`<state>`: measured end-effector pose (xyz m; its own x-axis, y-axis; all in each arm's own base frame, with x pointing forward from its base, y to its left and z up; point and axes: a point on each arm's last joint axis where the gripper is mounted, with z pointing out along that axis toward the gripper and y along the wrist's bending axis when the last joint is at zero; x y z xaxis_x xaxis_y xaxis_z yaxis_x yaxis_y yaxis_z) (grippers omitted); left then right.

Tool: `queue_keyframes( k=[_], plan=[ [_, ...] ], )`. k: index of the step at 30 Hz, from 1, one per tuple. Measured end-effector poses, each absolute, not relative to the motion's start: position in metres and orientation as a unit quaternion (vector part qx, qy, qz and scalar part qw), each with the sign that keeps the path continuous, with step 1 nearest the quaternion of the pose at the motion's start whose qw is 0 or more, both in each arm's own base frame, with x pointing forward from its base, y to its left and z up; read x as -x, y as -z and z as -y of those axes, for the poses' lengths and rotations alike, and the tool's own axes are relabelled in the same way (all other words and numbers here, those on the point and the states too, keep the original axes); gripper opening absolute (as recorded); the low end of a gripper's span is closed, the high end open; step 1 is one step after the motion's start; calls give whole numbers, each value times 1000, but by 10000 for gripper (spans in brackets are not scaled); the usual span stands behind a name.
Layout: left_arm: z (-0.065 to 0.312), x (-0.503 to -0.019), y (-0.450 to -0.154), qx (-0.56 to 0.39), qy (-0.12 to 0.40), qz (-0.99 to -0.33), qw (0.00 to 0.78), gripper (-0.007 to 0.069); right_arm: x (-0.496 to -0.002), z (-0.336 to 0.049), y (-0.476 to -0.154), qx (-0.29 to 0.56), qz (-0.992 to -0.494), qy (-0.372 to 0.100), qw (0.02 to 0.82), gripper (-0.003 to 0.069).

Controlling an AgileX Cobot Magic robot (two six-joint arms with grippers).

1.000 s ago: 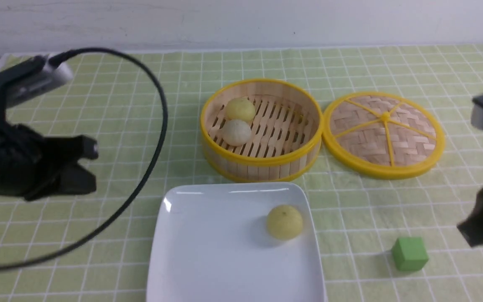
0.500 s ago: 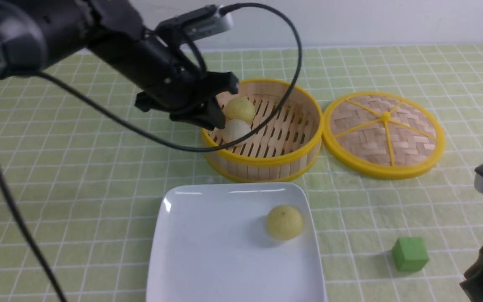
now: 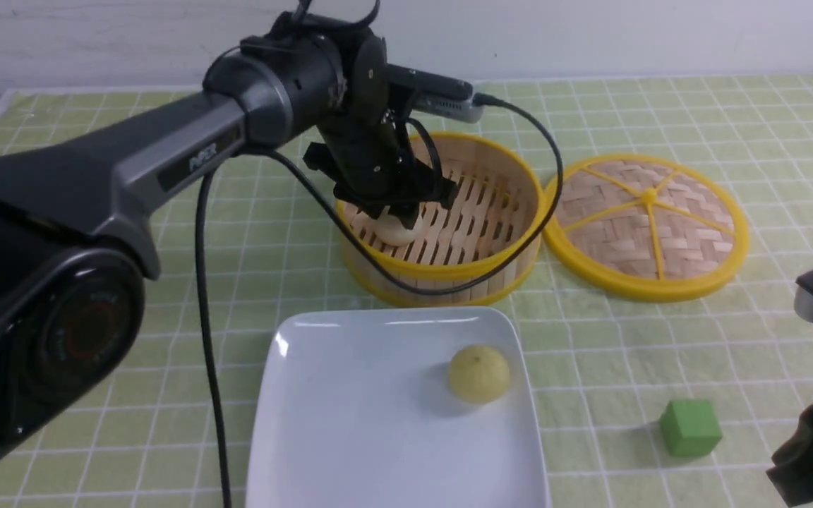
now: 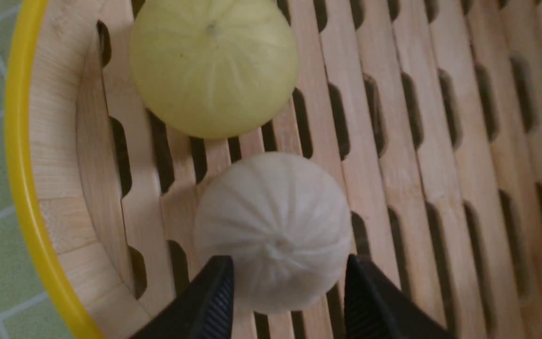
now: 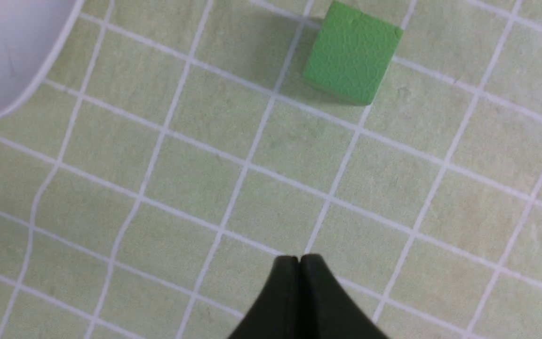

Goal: Put the steamed buns into the plate on the green tablecloth.
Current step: 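Reach into the bamboo steamer and grasp a bun with the left gripper, then carry the bun from the bamboo steamer to the plate with the left gripper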

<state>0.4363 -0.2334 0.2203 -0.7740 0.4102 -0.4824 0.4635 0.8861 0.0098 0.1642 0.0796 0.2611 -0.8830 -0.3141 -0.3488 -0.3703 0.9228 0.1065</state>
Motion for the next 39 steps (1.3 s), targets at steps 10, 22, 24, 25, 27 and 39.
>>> queue_keyframes(
  k=[10, 22, 24, 25, 27, 39],
  plan=[
    [236, -442, -215, -163, 74, -952, 247, 63, -164, -81, -261, 173, -967, -92, 162, 5],
    [179, -358, -381, -149, 26, -949, 278, 27, -163, -81, -261, 172, -967, -96, 159, 15],
    [171, -341, -377, -136, 29, -957, 255, 27, -163, -81, -261, 172, -967, -96, 159, 18],
    [170, -334, -373, -131, 39, -961, 240, 27, -163, -81, -261, 171, -968, -97, 159, 18],
    [171, -323, -350, -124, 53, -972, 190, 27, -163, -81, -261, 171, -968, -97, 159, 20],
    [182, -312, -217, -87, 95, -991, 44, 172, -162, -82, -261, 170, -968, -100, 157, 30]
  ],
)
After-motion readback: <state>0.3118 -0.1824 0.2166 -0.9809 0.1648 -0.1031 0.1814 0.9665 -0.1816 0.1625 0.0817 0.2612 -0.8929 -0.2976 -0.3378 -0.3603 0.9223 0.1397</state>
